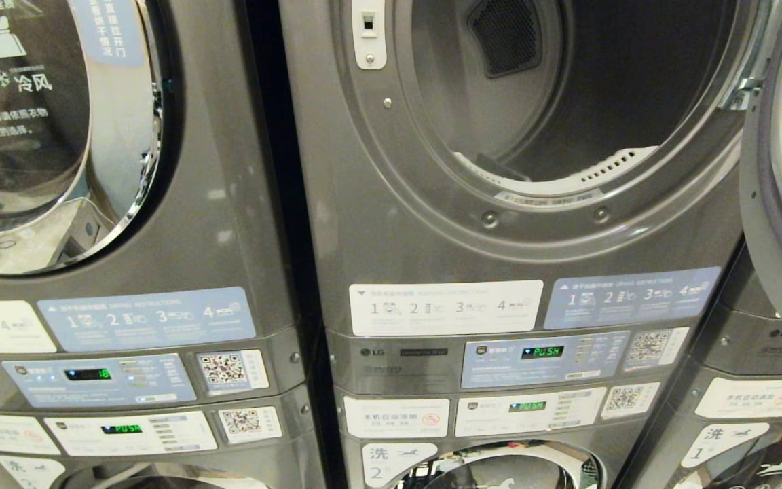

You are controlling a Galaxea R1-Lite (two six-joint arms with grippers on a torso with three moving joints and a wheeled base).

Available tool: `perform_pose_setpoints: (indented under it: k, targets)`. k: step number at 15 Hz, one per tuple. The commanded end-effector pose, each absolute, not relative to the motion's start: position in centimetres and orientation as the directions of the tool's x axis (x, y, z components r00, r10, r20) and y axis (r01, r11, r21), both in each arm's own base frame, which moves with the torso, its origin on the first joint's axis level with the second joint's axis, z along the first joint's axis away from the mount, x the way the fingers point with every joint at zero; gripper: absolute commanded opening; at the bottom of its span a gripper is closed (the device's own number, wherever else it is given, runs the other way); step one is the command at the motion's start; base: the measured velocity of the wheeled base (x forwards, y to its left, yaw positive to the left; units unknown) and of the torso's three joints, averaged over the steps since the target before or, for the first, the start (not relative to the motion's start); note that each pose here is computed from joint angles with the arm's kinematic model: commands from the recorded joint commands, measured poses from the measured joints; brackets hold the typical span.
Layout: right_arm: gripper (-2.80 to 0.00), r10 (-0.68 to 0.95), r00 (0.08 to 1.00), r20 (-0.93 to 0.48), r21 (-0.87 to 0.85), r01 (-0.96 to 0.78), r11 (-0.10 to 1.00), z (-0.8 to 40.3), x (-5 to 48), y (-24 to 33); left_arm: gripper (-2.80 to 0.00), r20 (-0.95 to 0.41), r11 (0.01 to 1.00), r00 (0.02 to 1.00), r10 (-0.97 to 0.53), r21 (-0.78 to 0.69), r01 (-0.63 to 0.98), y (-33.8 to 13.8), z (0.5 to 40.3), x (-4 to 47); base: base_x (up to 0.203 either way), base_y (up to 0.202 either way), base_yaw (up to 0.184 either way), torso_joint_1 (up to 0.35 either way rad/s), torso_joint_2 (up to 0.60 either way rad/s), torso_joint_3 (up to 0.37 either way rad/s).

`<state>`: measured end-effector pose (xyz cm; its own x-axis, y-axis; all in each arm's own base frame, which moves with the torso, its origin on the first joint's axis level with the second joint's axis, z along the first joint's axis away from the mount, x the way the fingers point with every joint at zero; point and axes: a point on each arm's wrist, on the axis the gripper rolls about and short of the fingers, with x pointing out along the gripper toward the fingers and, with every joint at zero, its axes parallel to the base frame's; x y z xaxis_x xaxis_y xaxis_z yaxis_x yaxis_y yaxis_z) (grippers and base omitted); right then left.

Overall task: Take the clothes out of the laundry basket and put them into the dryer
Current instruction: Open the dryer

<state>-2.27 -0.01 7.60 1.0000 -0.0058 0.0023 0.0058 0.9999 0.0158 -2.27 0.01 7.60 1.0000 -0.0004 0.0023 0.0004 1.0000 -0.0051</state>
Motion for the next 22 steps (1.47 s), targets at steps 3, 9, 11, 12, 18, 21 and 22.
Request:
perform_pose_setpoints:
  k: [3,9,11,12,18,21,22]
  targets:
    - [-2.8,-0.006,1.0,0.003,0.017,0.006,1.0,7.6,-2.27,-0.01,-2.8,0.0,1.0,1.0,0.0,-0.002,0.0,0.01,7.57,-2.27,0.0,0.0,0.0,0.0,0.0,0.0]
    - [-2.8,-0.006,1.0,0.003,0.017,0.006,1.0,7.6,-2.27,-0.01,-2.8,0.0,1.0,1.0,0.002,-0.005,-0.002,0.01,7.57,-2.27,0.0,0.0,0.0,0.002,0.0,0.126]
    - [-2.8,-0.006,1.0,0.003,0.017,0.006,1.0,7.6,-2.27,-0.01,-2.8,0.0,1.0,1.0,0.002,-0.006,-0.002,0.01,7.57,-2.27,0.0,0.0,0.0,0.001,0.0,0.196]
    - [-2.8,-0.006,1.0,0.003,0.017,0.006,1.0,7.6,-2.27,-0.01,-2.8,0.0,1.0,1.0,0.002,-0.006,-0.002,0.01,7.57,-2.27,0.0,0.0,0.0,0.007,0.01,0.193]
    - [-2.8,-0.005,1.0,0.003,0.015,0.005,1.0,7.6,-2.27,-0.01,-2.8,0.0,1.0,1.0,0.0,-0.005,0.0,0.01,7.57,-2.27,0.0,0.0,0.0,0.0,0.0,0.205]
    - [-2.8,-0.005,1.0,0.003,0.015,0.005,1.0,7.6,-2.27,-0.01,-2.8,0.0,1.0,1.0,0.0,-0.005,0.0,0.01,7.57,-2.27,0.0,0.0,0.0,0.003,0.0,0.203]
    - [-2.8,-0.005,1.0,0.003,0.015,0.005,1.0,7.6,-2.27,-0.01,-2.8,0.0,1.0,1.0,0.0,-0.005,0.0,0.01,7.57,-2.27,0.0,0.0,0.0,0.007,0.0,0.2]
